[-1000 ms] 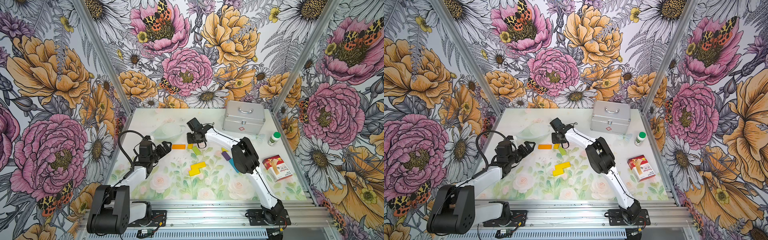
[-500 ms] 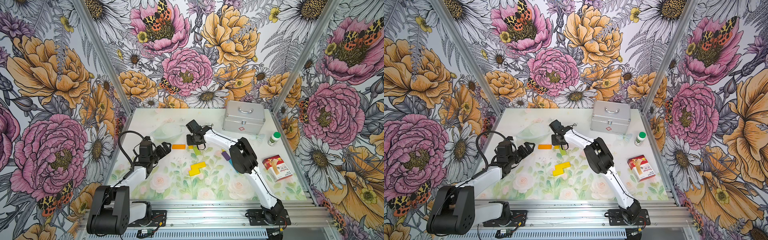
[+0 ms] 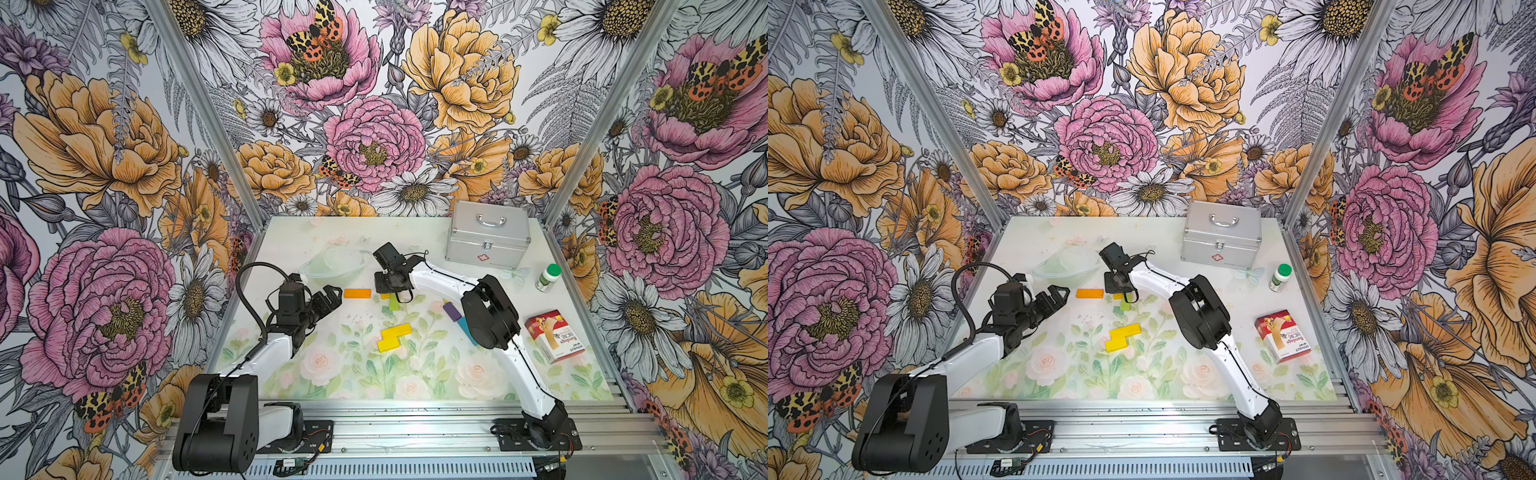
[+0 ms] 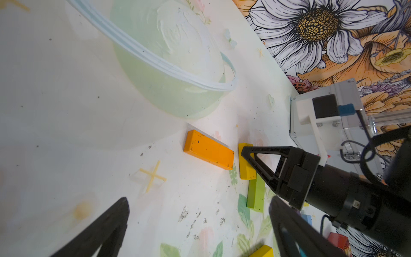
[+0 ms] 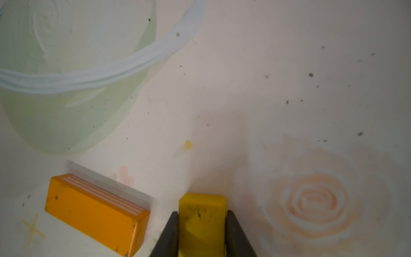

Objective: Assemble the letter p with building blocks
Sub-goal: Pick up the building block from the center of the board, then place the building block at the center of the board.

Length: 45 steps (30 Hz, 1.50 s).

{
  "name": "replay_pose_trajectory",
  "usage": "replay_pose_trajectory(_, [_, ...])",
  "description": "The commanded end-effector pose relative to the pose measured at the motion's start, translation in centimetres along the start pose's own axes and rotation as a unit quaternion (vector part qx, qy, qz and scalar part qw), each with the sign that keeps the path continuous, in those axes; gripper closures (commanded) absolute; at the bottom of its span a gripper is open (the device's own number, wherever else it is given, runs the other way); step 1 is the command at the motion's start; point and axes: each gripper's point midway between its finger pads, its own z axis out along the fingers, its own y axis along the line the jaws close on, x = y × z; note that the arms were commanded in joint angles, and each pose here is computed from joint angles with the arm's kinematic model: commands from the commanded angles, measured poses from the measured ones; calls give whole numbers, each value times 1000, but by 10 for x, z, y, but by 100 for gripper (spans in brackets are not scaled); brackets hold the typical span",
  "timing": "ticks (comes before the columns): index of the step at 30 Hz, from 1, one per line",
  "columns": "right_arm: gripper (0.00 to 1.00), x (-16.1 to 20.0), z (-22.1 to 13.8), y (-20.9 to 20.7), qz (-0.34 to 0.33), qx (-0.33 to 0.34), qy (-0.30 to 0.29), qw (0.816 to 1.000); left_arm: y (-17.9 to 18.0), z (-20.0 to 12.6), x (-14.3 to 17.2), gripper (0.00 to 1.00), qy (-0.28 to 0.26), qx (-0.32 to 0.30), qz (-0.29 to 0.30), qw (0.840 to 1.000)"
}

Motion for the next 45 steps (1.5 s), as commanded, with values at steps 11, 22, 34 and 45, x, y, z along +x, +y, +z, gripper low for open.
replay_pose_trajectory(11, [100,18,-58,22,-19,-23,-17,999,0,-10,-6,1,-25,-9,15,1000])
replay_pose_trajectory(22, [100,37,-52,58,-10,-54,-13,998,6,-7,8,3,-15,-22,11,1000])
replay_pose_trajectory(34, [95,45,-17,58,19,-31,-14,999,6,-11,12,6,-18,-18,10,1000])
replay_pose_trajectory(45, [70,35,-12,62,47,-40,-41,997,2,-4,29,10,4,-21,27,999])
